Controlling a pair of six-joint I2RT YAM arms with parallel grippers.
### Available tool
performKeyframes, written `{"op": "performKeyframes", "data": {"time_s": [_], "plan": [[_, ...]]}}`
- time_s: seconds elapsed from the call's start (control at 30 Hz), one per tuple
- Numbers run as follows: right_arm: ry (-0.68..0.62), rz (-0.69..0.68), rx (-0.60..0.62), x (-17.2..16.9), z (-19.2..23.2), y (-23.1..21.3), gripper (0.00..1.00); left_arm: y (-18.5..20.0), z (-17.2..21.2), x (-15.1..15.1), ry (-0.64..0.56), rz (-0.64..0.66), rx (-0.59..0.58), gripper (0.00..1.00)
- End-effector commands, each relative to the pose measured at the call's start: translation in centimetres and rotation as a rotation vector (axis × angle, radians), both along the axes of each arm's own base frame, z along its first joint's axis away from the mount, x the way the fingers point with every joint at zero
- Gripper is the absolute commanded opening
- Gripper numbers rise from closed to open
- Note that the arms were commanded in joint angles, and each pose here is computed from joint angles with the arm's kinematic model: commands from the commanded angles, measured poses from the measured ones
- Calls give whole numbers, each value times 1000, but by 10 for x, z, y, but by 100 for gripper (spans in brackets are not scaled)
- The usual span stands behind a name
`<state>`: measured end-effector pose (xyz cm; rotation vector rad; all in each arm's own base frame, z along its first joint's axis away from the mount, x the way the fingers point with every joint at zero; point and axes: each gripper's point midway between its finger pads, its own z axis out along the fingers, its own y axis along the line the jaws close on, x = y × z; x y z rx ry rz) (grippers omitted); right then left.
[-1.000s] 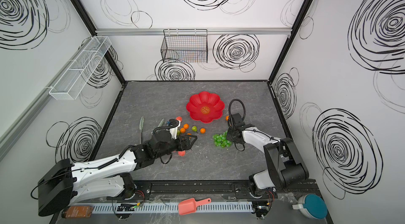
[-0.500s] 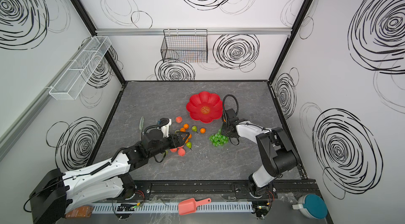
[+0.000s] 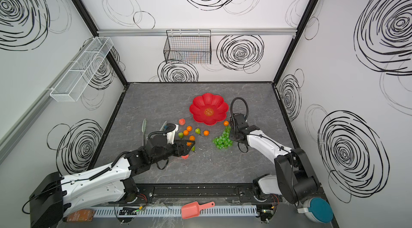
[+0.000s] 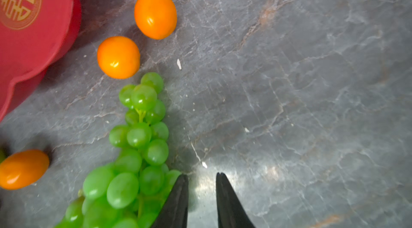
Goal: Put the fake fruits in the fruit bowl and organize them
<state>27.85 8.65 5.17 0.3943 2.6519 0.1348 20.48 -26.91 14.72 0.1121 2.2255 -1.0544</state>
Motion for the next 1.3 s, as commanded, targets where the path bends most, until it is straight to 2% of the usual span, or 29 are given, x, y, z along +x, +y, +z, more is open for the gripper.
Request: {"op": "performKeyframes", "data": {"time_s": [0.0, 0.13, 0.3, 0.5, 0.9, 1.13, 1.2, 1.27], "plan": [[83, 1, -29, -31, -12, -4, 25, -27, 22, -4, -74, -57, -44, 96], [119, 8, -30, -48, -20, -2, 21, -50, 18, -17, -58, -103, -53, 96], [134, 29, 3, -55, -27, 8, 20, -61, 12, -19, -35, -112, -56, 96], [123, 56, 84, -43, -31, 28, 19, -42, 9, -5, -6, -47, -72, 96], [72, 84, 139, 5, -23, 53, 18, 3, 5, 14, 15, 49, -79, 96], [15, 162, 255, 21, -7, 78, 24, 17, 5, 17, 19, 75, -99, 96], [0, 158, 245, 22, -3, 76, 27, 18, 5, 17, 21, 76, -102, 96], [-18, 119, 182, 23, 2, 64, 28, 20, 5, 18, 20, 80, -100, 96]]}}
